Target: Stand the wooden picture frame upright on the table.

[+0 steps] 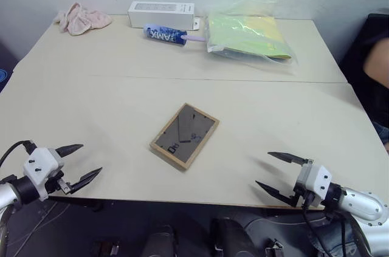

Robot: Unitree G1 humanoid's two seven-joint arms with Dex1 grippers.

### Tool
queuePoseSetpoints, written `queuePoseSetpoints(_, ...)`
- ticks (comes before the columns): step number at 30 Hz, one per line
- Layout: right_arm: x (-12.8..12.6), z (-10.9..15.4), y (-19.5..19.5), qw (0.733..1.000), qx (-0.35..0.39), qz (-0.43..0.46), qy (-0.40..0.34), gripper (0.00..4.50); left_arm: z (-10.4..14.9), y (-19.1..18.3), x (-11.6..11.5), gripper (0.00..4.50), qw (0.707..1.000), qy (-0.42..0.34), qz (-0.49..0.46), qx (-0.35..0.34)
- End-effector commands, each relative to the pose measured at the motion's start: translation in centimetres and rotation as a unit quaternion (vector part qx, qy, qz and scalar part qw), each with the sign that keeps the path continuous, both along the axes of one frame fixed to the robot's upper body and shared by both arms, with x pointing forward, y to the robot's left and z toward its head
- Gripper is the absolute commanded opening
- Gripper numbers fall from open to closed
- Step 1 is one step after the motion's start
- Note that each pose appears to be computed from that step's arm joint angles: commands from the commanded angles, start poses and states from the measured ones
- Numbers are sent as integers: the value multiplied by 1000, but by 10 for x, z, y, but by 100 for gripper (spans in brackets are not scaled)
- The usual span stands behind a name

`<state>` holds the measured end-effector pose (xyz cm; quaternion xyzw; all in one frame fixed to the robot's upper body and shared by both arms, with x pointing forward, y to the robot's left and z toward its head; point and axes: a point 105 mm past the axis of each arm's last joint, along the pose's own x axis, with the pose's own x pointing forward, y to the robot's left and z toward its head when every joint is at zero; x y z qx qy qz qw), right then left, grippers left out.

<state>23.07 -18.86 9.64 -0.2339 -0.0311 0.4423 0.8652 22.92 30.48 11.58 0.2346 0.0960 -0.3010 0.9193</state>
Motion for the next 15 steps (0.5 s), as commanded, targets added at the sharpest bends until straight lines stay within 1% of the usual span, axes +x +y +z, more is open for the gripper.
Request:
queuePoseSetpoints(1, 6, 15, 17, 999, 19, 10, -29, 448, 16, -18, 12, 450, 999, -29, -27, 0)
queuePoseSetpoints(3, 9, 19, 25, 999, 21, 15, -36, 448, 22, -27, 17, 450, 999, -19, -40, -23)
queuePoseSetpoints(5, 11, 20, 30, 999, 21, 18, -35, 448, 25, -35, 20, 450, 998, -18, -55, -25)
queuePoseSetpoints(8, 25, 23, 45, 999, 30, 22, -24, 448, 28, -55, 39, 450, 997, -14, -70, -38)
queuePoseSetpoints(9, 30, 24, 50, 999, 32, 22, -22, 431, 28, -62, 47, 450, 997, -18, -75, -31)
queuePoseSetpoints(11, 37, 22, 61, 999, 36, 29, -4, 386, 27, -68, 66, 411, 997, -23, -62, -28)
queuePoseSetpoints(12, 41, 22, 68, 999, 31, 36, -4, 355, 26, -71, 78, 390, 998, -28, -57, -18)
queuePoseSetpoints(13, 44, 22, 73, 999, 27, 42, -2, 334, 26, -75, 86, 371, 998, -29, -57, -12)
queuePoseSetpoints(14, 47, 21, 78, 999, 20, 46, 3, 288, 24, -78, 94, 330, 998, -30, -58, -3)
queuePoseSetpoints(15, 50, 19, 83, 999, 12, 52, 1, 253, 22, -83, 102, 299, 998, -32, -60, 4)
